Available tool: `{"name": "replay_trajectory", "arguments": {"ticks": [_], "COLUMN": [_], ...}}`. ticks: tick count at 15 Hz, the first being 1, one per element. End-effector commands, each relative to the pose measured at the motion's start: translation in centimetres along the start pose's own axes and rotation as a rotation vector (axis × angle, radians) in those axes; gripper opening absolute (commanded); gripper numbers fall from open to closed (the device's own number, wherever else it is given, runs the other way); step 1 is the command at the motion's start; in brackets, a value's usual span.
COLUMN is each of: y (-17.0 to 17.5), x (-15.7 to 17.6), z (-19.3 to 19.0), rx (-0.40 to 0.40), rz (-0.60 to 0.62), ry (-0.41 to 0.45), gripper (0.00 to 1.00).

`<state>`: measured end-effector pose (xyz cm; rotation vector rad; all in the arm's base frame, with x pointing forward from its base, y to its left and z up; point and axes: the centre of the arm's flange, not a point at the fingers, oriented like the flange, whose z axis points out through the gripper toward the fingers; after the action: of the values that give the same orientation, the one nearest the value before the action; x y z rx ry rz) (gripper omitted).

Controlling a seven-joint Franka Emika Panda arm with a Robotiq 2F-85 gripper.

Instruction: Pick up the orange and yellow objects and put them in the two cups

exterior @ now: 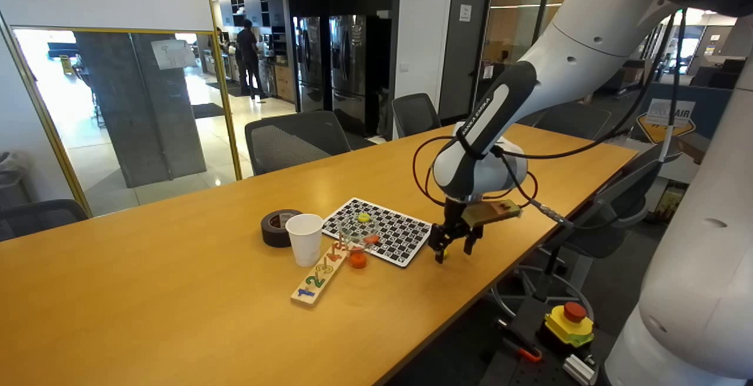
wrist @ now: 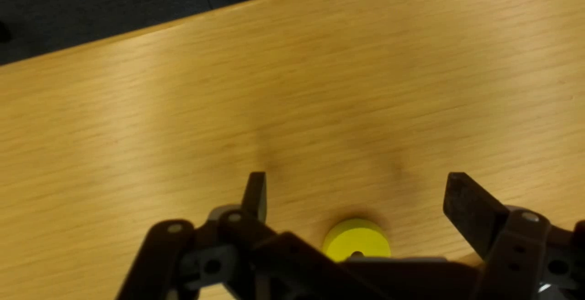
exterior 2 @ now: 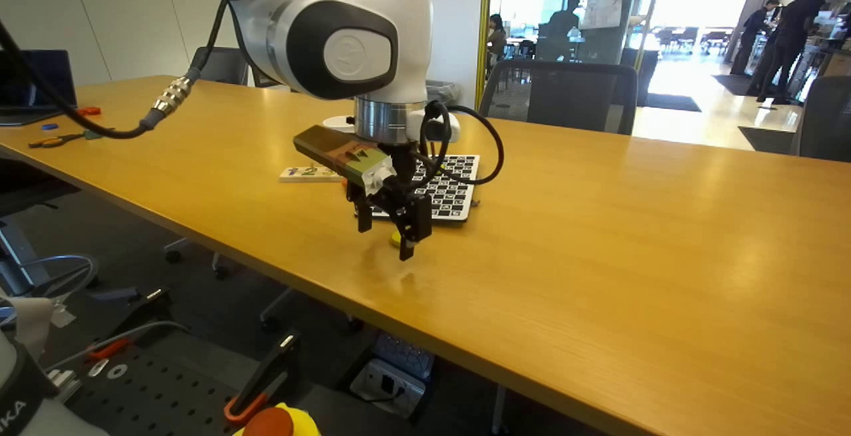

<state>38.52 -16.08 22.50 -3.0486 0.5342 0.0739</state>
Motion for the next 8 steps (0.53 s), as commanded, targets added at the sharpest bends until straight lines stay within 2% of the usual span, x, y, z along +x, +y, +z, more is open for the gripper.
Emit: {"name": "replay_trajectory", "arguments": {"ticks": [1,8], "y": [0.1,-4.0], "x": [0.2,5.3], "z": [-0.9,-1.1], "rx": [0.021,0.059], "rz": [0.024,0.030], "ry": [0.026,0.064], "gripper": [1.00,1.00]}}
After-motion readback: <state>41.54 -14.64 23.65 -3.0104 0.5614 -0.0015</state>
